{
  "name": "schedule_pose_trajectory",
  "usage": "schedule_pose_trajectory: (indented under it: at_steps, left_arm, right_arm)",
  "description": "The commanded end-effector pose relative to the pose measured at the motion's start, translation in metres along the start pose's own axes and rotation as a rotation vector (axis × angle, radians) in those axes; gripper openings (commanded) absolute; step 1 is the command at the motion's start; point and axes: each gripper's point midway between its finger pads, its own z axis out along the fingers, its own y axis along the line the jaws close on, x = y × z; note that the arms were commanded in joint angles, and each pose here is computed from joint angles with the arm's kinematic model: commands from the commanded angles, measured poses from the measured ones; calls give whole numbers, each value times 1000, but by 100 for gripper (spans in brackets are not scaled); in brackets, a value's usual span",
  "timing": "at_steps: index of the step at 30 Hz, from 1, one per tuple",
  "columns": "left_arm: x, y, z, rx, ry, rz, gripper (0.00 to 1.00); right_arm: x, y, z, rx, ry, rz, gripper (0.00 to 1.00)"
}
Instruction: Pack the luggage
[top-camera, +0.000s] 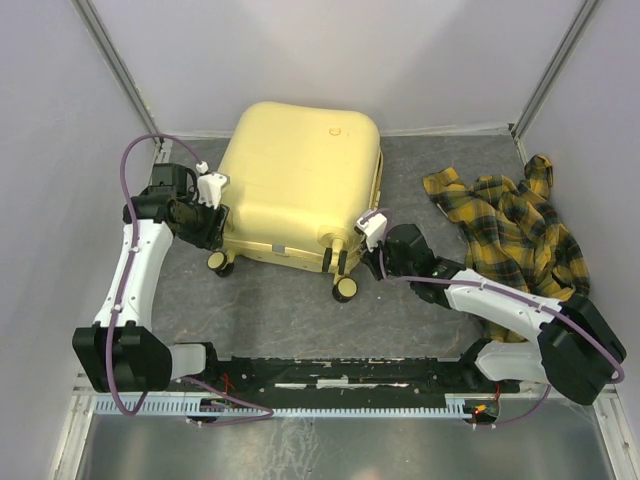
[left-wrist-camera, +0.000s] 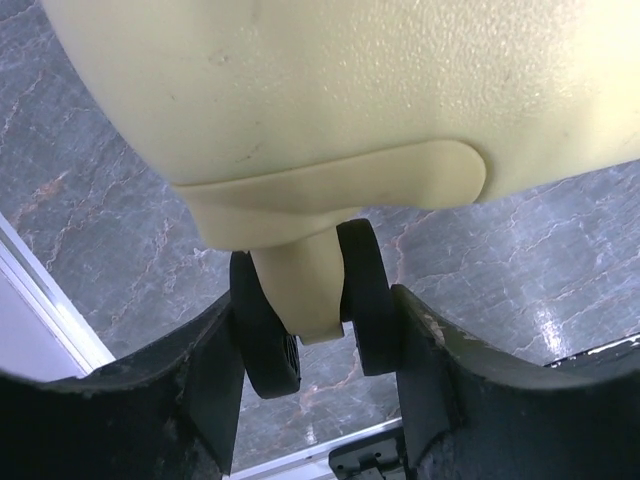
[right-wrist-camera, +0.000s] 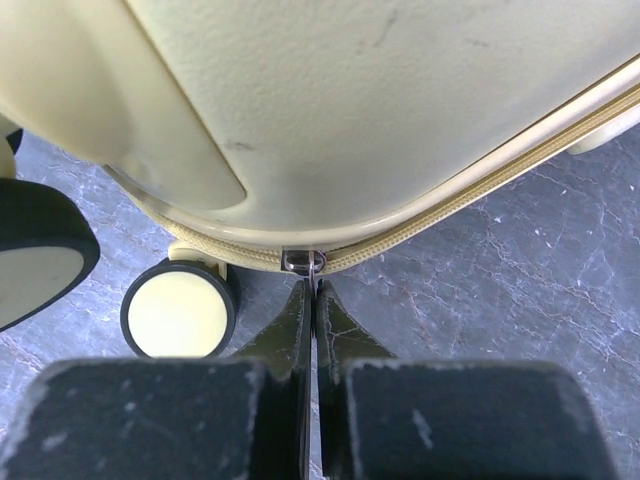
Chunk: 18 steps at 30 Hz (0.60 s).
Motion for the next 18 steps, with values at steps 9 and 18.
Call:
schedule_pose_trajectory:
  at_steps: [9,18]
  left_arm:
    - [4,40,17,-125,48,89,3]
    - [1,55,25,-124,57,172,3]
  right_arm:
    - [-42,-83,-11,162,-98,30,2]
    - [-53,-127,-2,199,-109,29,2]
